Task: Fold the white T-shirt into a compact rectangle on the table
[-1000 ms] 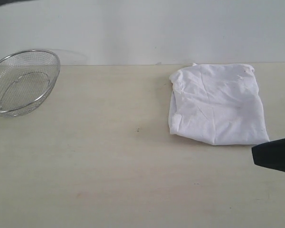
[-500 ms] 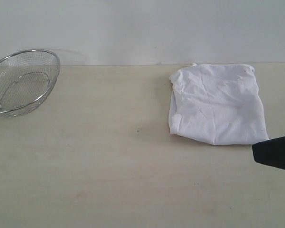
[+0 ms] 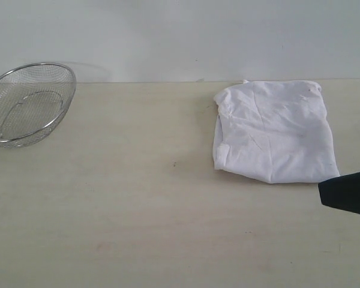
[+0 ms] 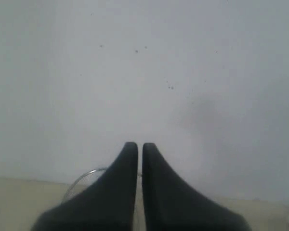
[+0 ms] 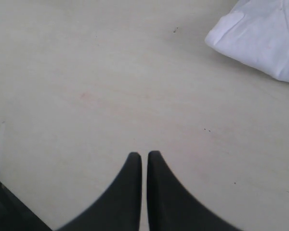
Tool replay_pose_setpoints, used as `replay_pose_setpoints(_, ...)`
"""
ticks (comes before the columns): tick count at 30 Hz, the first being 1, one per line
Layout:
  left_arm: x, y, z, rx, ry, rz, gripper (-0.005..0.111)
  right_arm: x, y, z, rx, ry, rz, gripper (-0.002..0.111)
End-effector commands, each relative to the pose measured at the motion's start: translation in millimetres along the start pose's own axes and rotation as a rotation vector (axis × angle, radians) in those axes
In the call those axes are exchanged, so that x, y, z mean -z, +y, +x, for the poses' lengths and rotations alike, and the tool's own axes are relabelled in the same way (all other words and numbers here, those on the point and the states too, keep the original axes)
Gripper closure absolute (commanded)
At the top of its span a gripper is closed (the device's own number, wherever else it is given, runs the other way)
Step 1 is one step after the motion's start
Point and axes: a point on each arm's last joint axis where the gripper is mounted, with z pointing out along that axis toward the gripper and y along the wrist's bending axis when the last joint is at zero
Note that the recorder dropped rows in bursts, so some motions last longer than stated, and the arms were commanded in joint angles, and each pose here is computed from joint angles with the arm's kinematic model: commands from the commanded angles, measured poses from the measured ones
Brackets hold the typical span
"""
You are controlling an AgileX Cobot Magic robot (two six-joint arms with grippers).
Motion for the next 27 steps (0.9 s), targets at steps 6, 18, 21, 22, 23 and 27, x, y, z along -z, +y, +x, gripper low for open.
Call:
replay_pose_setpoints(6, 3.1, 8.9, 49.1, -0.022, 0.035, -0.062, 0.102, 0.6, 0.2, 0.2, 0.01, -0.008, 0.004, 0.108)
replay_pose_setpoints(18, 6.9, -4.0, 71.5, 0.098, 0.288, 0.067, 0.102, 0.6, 0.2, 0.2, 0.01, -0.008, 0.004, 0.108)
replay_pose_setpoints(21, 8.2, -3.6, 75.8, 0.203, 0.34, 0.043, 0.102, 0.6, 0.2, 0.2, 0.01, -0.008, 0.004, 0.108)
replay_pose_setpoints(22, 8.2, -3.6, 75.9, 0.203, 0.341, 0.043, 0.102, 0.6, 0.2, 0.2, 0.01, -0.008, 0.004, 0.108)
replay_pose_setpoints(23, 8.2, -3.6, 75.9, 0.203, 0.341, 0.043, 0.102, 0.6, 0.2, 0.2, 0.01, -0.008, 0.004, 0.108)
replay_pose_setpoints(27, 8.2, -3.6, 75.8, 0.202, 0.341, 0.043, 0.102, 0.6, 0.2, 0.2, 0.01, -0.008, 0.004, 0.108)
